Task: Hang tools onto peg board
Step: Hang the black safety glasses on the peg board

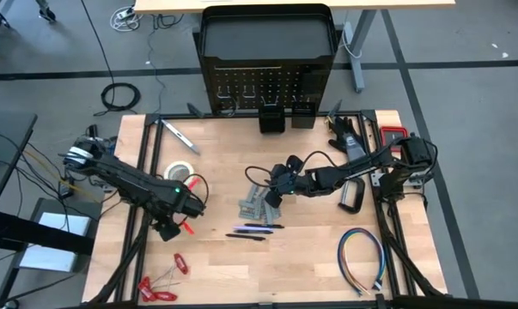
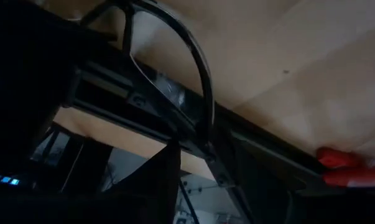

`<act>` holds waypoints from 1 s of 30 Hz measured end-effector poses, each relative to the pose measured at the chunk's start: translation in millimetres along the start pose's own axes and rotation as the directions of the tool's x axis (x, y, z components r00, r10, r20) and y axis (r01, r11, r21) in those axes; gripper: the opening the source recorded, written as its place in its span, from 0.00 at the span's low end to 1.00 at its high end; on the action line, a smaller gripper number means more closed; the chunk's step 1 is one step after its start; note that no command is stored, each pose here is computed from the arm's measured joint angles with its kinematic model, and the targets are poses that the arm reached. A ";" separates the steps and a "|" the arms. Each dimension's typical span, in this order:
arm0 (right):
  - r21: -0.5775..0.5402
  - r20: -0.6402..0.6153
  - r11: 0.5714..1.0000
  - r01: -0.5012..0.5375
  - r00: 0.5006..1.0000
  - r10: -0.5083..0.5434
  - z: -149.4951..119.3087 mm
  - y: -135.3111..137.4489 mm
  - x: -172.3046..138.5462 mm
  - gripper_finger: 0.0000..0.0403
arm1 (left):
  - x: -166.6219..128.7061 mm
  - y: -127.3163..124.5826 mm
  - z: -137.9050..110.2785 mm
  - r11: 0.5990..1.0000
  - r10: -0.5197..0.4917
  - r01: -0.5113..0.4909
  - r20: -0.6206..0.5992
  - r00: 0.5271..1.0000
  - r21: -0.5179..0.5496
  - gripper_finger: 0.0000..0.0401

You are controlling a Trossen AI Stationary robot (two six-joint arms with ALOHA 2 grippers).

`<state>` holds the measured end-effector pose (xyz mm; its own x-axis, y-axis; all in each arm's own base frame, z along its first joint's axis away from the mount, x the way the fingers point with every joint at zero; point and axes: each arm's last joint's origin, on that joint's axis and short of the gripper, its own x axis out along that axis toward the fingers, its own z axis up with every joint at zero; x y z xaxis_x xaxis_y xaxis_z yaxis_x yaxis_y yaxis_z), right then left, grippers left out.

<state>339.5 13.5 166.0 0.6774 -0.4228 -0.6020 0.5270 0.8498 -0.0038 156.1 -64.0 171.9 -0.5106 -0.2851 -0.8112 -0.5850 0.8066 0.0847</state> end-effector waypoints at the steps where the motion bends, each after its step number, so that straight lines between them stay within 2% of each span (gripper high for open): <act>1: 0.000 0.000 1.000 0.000 1.000 0.000 0.0 0.0 0.0 0.36 | 1.7 -1.4 1.1 1.000 0.012 -0.012 -0.005 1.000 -0.003 0.40; 4: -0.003 -0.003 1.000 0.000 1.000 0.000 -0.5 0.4 -0.3 0.36 | 6.6 -5.0 4.0 0.999 0.048 -0.049 -0.027 0.998 -0.008 0.40; 8: -0.006 -0.005 1.000 -0.002 1.000 0.002 -1.1 1.3 -0.9 0.36 | 10.9 -10.6 8.4 0.999 0.050 -0.050 -0.020 0.999 0.006 0.40; 14: -0.007 -0.005 1.000 -0.003 1.000 0.003 -1.3 1.5 -1.1 0.36 | 12.5 -20.7 14.8 0.998 -0.009 0.004 0.073 0.997 0.065 0.40; 19: -0.008 -0.005 1.000 -0.005 1.000 0.004 -1.4 2.0 -1.3 0.36 | 13.1 -23.7 16.0 0.996 -0.009 -0.002 0.119 0.993 0.092 0.37; 22: -0.008 -0.005 1.000 -0.005 1.000 0.004 -1.3 1.9 -1.3 0.36 | 12.6 -28.1 19.8 0.988 -0.039 0.011 0.177 0.983 0.155 0.32; 27: -0.007 -0.004 1.000 -0.005 1.000 0.005 -1.2 2.0 -1.3 0.36 | 6.3 -42.1 28.5 0.960 -0.137 0.046 0.320 0.938 0.276 0.27; 30: -0.006 -0.002 1.000 -0.006 1.000 0.006 -1.0 2.0 -1.3 0.36 | -3.8 -48.9 29.4 0.939 -0.154 0.012 0.392 0.907 0.342 0.26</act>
<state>339.2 16.1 165.9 0.6794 -0.4174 -0.6034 0.5201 0.8541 -0.0052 205.2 -87.2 153.9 -0.1261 -0.1803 -0.9755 -0.3399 0.9317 -0.1282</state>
